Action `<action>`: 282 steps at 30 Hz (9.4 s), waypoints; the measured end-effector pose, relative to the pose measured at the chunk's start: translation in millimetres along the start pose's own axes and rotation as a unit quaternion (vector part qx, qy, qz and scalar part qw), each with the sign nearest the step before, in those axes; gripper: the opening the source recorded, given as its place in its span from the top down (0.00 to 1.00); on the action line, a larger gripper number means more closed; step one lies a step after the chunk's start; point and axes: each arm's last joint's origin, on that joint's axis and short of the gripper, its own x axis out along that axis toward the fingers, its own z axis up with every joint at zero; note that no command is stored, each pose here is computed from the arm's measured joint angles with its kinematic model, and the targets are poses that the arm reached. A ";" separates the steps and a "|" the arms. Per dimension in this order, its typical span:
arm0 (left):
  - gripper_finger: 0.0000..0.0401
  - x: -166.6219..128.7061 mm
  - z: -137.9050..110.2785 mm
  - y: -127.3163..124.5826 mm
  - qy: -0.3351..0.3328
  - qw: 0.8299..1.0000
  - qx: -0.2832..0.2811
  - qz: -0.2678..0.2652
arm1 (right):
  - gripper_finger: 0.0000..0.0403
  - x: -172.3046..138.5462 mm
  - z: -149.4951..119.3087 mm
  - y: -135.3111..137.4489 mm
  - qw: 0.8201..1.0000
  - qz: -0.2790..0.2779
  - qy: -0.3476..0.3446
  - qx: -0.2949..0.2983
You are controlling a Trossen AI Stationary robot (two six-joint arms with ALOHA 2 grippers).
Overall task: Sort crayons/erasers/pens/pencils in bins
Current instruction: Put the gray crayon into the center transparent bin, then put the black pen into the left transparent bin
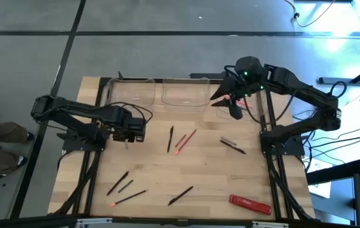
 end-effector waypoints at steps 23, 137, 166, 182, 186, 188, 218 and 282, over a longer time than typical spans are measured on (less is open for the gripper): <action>0.72 70.9 21.8 28.5 -0.042 0.996 -0.077 0.020 | 0.69 3.4 6.0 8.4 1.000 0.012 -0.018 -0.002; 0.93 17.1 210.8 -120.0 -0.351 0.780 0.489 -0.170 | 0.69 3.6 4.0 4.4 0.998 -0.055 0.002 0.011; 0.78 -54.5 142.9 -91.2 -0.354 0.802 0.449 -0.175 | 0.69 3.7 1.7 5.1 0.998 -0.052 0.014 0.014; 0.78 -61.8 -37.0 -27.4 -0.083 0.936 0.318 -0.126 | 0.69 5.0 -3.0 13.5 0.999 0.019 0.032 -0.023; 0.78 -54.0 -69.8 -23.4 -0.057 0.945 0.299 -0.118 | 0.69 6.9 -2.3 22.6 0.997 0.066 0.028 -0.036; 0.78 -49.6 -82.6 -18.9 -0.049 0.952 0.286 -0.101 | 0.69 8.0 -1.3 28.3 0.994 0.096 0.022 -0.044; 0.78 65.4 -143.1 9.3 0.000 0.954 0.298 -0.036 | 0.69 15.8 6.9 66.8 0.984 0.175 0.012 -0.042; 0.95 94.3 -150.0 -3.8 -0.041 0.944 0.328 -0.017 | 0.69 15.9 6.0 66.2 0.985 0.165 0.018 -0.041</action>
